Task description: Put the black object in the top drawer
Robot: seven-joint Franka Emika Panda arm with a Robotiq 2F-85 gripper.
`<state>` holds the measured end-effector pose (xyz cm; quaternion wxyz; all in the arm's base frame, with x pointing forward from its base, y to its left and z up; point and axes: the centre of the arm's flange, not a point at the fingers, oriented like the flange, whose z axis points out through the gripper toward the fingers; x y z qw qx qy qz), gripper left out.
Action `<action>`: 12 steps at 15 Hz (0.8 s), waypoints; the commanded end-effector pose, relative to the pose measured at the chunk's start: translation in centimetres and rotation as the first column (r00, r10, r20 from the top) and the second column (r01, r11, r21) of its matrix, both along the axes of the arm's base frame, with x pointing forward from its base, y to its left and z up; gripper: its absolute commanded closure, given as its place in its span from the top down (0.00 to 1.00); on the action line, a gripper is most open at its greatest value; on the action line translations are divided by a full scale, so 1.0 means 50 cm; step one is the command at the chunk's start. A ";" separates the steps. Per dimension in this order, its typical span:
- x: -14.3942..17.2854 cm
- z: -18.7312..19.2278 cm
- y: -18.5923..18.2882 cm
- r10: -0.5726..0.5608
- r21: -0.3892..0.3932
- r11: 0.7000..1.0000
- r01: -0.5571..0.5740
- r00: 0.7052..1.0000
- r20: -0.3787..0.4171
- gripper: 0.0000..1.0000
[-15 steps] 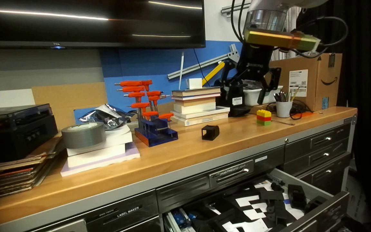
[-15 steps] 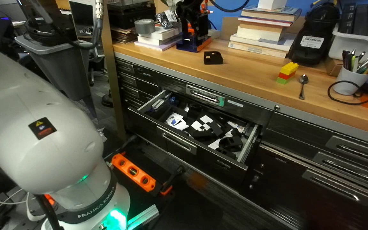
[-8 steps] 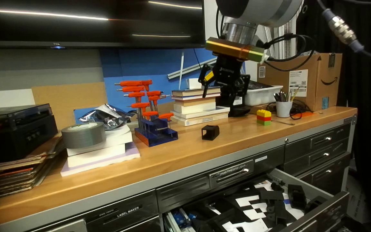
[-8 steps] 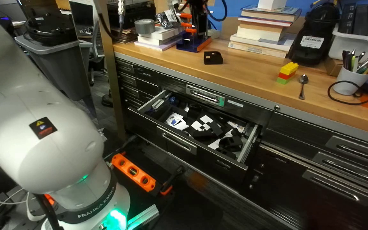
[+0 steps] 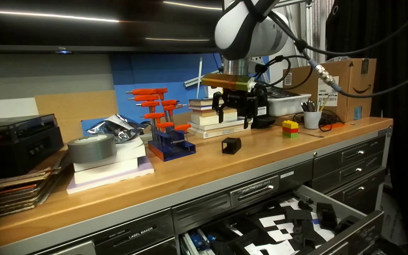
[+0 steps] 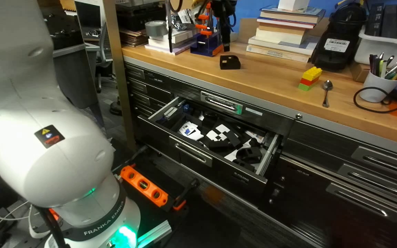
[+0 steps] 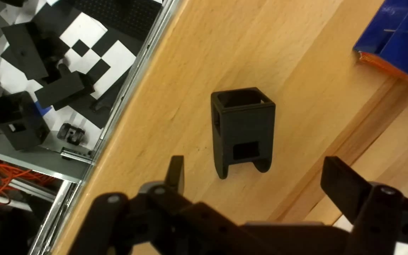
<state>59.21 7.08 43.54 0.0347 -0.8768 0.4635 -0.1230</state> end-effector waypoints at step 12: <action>0.158 -0.133 -0.060 -0.053 -0.035 0.998 0.048 0.986 -0.159 1.00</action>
